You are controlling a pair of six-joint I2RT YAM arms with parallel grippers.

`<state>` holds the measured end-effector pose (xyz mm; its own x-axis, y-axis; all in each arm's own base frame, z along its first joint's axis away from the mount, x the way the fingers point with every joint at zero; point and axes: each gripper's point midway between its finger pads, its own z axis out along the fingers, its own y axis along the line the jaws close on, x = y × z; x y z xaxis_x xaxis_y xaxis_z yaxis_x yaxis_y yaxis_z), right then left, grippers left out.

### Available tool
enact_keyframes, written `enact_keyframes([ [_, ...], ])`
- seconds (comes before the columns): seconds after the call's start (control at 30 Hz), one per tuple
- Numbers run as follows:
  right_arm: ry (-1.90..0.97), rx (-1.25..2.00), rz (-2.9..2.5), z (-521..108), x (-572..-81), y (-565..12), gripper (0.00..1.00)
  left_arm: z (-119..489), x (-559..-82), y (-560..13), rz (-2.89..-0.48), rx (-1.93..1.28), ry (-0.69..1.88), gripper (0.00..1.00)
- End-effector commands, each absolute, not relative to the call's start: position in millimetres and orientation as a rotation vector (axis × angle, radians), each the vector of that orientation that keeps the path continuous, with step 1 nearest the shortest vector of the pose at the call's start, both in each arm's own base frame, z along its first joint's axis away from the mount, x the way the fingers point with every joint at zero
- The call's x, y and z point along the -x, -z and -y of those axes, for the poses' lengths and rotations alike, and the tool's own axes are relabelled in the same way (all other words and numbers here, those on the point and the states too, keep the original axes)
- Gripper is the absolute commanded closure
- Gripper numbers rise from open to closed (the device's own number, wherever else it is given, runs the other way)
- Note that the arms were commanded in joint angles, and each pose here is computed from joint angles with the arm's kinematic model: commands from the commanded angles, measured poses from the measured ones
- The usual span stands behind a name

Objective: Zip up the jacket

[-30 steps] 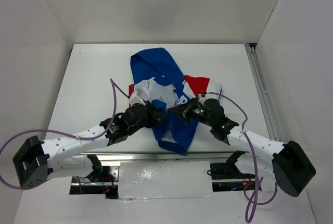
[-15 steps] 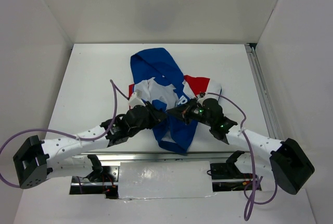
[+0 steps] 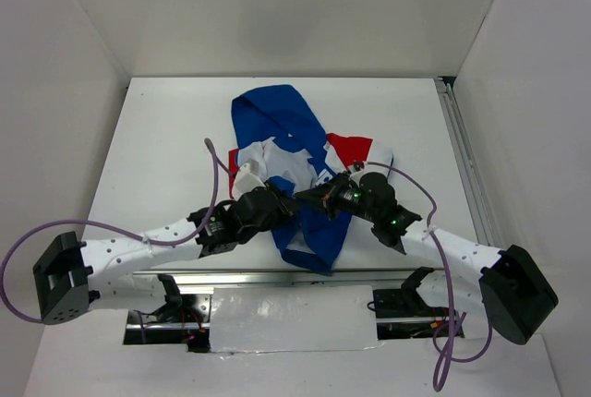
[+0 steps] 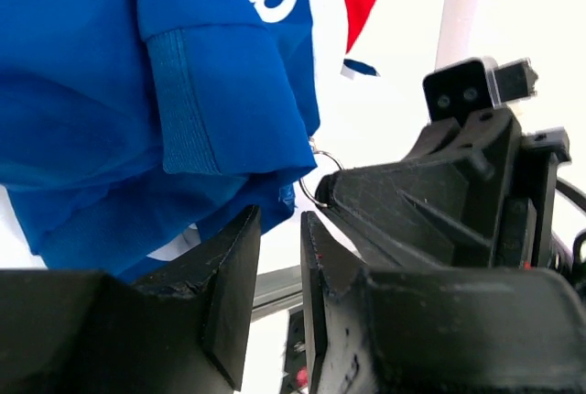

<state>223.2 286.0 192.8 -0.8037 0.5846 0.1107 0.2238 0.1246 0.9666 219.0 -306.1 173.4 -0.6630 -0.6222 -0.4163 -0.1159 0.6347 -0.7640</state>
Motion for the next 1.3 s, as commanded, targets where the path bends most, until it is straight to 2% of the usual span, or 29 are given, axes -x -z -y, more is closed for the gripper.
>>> enact_keyframes([
  [0.0, -1.795, -0.712, -2.034, -289.3, -224.7, -223.3, 1.00, 306.0, -228.5, -184.1, -2.123, 0.679, 0.918, 0.64],
  [0.17, -1.797, -0.693, -2.034, -289.8, -223.2, -225.3, 1.00, 289.5, -228.7, -167.2, -2.157, 0.828, 0.775, 0.65],
  [0.47, -1.814, -0.683, -2.050, -292.3, -221.6, -222.7, 1.00, 283.4, -234.3, -172.8, -2.083, 0.844, 0.807, 0.59],
  [0.77, -1.822, -0.672, -2.068, -294.6, -221.7, -221.8, 1.00, 300.8, -236.8, -209.6, -1.973, 0.577, 0.969, 0.58],
  [1.27, -1.834, -0.641, -2.076, -296.2, -220.2, -224.0, 1.00, 300.5, -244.9, -215.0, -1.940, 0.552, 0.926, 0.64],
])
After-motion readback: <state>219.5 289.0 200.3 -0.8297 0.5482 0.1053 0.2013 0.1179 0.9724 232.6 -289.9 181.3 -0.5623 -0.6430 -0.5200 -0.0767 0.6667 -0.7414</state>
